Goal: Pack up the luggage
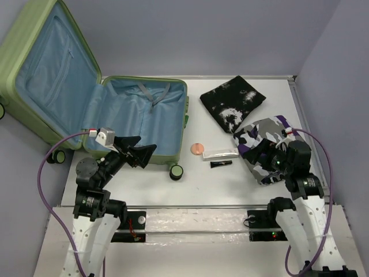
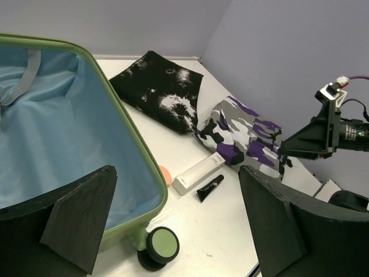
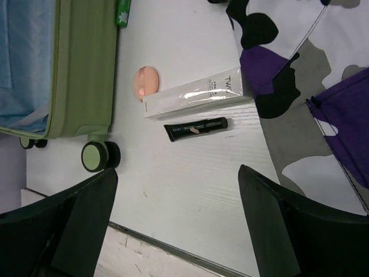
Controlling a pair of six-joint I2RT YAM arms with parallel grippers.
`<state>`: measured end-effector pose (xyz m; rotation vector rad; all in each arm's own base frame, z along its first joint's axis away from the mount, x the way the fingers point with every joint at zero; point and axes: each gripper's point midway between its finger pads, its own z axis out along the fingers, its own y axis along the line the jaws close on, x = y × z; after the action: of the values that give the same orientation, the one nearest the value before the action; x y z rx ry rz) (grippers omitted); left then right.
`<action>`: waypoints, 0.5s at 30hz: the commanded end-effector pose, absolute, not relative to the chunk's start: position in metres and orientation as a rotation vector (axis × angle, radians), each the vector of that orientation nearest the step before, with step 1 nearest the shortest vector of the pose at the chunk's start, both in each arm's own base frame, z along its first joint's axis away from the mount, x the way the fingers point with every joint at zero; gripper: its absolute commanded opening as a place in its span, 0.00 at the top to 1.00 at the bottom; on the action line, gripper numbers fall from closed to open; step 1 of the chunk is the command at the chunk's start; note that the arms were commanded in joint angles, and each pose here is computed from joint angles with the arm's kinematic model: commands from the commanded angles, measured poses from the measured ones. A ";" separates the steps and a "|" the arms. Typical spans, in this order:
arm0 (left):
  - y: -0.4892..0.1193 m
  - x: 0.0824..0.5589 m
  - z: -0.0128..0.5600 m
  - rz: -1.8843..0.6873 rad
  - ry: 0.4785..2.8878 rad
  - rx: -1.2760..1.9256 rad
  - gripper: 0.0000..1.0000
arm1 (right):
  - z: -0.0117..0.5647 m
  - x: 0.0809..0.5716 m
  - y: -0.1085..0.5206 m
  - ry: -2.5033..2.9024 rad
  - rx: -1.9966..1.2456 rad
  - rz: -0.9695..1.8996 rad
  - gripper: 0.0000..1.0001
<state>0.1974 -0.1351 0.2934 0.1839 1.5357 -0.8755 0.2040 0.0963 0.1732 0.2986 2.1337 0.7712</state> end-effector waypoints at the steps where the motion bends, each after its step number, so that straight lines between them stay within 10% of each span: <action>1: -0.140 0.192 0.313 -0.889 1.477 0.247 0.01 | 0.181 0.221 0.106 2.059 0.260 0.833 0.08; 15: -0.144 0.196 0.305 -0.922 1.501 0.236 0.01 | 0.118 0.235 0.142 2.242 0.216 0.617 0.17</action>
<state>0.1997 -0.1385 0.2911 0.1964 1.5490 -0.8924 0.2067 0.1572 0.1178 0.1162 2.3232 0.7816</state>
